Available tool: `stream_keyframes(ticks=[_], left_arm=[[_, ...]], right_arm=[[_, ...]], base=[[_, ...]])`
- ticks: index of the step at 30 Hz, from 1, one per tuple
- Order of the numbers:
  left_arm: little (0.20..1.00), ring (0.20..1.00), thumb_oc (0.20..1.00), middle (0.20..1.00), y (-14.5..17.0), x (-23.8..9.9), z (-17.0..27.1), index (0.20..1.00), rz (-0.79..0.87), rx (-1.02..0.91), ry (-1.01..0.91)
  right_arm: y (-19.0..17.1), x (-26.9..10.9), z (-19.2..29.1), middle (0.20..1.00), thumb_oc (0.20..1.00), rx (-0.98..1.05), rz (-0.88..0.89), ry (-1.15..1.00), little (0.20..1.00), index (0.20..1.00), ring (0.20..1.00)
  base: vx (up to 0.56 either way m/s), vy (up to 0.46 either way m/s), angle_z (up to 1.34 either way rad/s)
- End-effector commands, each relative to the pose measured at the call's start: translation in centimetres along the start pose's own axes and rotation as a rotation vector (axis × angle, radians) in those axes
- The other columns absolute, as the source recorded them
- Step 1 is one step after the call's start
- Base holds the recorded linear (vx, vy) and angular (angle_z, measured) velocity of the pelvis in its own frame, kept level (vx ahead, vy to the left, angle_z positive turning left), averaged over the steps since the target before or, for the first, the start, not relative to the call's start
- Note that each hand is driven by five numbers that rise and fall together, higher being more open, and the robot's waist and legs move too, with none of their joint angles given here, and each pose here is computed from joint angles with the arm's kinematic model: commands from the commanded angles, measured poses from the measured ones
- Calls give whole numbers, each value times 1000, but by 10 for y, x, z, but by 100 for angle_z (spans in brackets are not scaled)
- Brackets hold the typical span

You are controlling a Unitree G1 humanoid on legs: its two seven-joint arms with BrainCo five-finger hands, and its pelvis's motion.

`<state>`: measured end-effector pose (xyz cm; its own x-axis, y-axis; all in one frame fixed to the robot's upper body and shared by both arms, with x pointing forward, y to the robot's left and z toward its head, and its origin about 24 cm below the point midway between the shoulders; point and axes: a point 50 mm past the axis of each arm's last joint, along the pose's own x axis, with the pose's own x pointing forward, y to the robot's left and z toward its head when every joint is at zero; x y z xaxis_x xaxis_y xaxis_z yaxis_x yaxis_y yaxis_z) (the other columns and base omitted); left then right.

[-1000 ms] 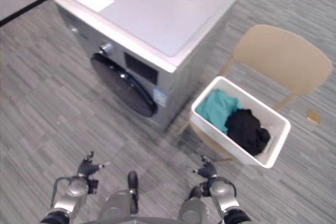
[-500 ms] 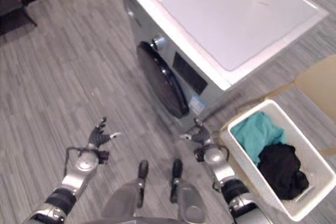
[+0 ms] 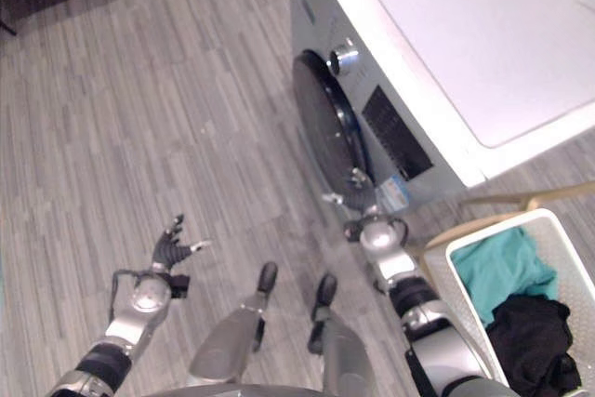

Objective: Grab the laundry basket,head to the washer,open it,put in the laundry and shut it.

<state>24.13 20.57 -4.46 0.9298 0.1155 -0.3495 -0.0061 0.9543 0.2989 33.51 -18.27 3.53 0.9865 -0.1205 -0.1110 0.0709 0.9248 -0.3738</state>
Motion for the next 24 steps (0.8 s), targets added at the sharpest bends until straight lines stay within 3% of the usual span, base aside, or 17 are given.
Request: stream_keyframes(ticks=[1, 11, 24], left_arm=[[1000, 1000, 1000, 1000, 19, 4, 17, 1000, 68, -28, -98], [1000, 1000, 1000, 1000, 14, -3, -11, 1000, 66, 32, 13], [1000, 1000, 1000, 1000, 6, -2, -9, 1000, 36, 50, 15]], right_arm=[[-19, 9, 29, 1000, 1000, -14, -118, -137, 1000, 1000, 1000], [-54, -10, 39, 1000, 1000, -97, -278, -265, 1000, 1000, 1000], [-37, -20, 36, 1000, 1000, -61, -237, -278, 1000, 1000, 1000]], base=[[20, 60, 4], [47, 35, 5], [14, 21, -8]])
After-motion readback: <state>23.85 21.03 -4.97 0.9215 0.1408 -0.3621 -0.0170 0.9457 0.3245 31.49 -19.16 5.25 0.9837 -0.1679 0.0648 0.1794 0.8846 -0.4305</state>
